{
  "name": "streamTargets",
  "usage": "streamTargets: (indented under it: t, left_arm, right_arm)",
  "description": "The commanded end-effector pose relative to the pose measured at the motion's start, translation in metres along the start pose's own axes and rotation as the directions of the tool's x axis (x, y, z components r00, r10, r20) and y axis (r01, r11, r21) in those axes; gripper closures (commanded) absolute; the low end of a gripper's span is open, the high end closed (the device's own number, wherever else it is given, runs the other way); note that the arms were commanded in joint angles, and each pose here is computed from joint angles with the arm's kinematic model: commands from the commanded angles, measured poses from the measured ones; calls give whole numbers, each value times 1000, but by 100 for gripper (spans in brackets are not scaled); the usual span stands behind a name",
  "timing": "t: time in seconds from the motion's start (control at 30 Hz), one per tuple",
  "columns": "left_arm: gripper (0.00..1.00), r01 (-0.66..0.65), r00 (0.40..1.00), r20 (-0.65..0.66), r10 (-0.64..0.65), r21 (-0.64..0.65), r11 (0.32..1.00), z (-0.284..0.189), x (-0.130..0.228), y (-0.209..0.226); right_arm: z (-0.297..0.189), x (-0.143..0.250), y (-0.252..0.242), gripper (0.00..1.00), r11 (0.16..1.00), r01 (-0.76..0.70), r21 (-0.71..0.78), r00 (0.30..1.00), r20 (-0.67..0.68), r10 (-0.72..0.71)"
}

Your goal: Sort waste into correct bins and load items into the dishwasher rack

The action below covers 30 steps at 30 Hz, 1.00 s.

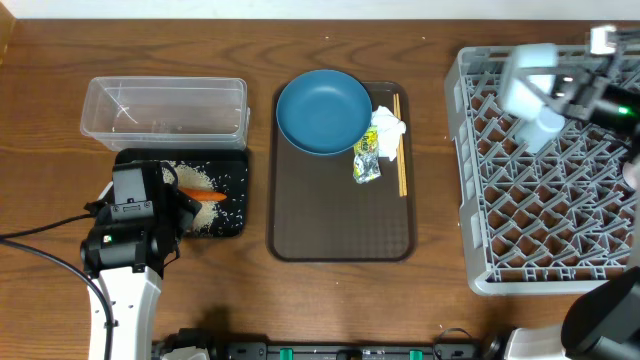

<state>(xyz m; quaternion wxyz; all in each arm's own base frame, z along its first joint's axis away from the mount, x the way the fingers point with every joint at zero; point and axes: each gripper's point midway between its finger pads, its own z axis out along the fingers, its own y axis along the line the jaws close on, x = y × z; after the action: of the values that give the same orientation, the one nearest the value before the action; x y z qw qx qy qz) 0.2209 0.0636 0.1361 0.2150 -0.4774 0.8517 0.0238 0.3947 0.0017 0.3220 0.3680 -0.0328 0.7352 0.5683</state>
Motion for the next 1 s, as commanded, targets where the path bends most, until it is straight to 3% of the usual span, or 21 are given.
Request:
streamTargets:
  t: [0.0, 0.33, 0.73, 0.97]
  left_arm:
    - [2, -6, 1000, 18, 6, -1, 1000, -4, -5, 0]
    - [2, -6, 1000, 18, 6, -1, 1000, -4, -5, 0]
    - [2, -6, 1000, 18, 6, -1, 1000, -4, -5, 0]
    - [2, -6, 1000, 18, 6, -1, 1000, -4, -5, 0]
  right_arm:
    - [-26, -8, -8, 99, 1000, 20, 15, 998, 55, -21]
    - [-89, -21, -78, 99, 961, -86, 264, 978, 206, 31]
    - [-113, -27, -164, 99, 957, -101, 273, 967, 252, 30]
    - [-113, -31, -181, 99, 962, -78, 260, 966, 258, 8]
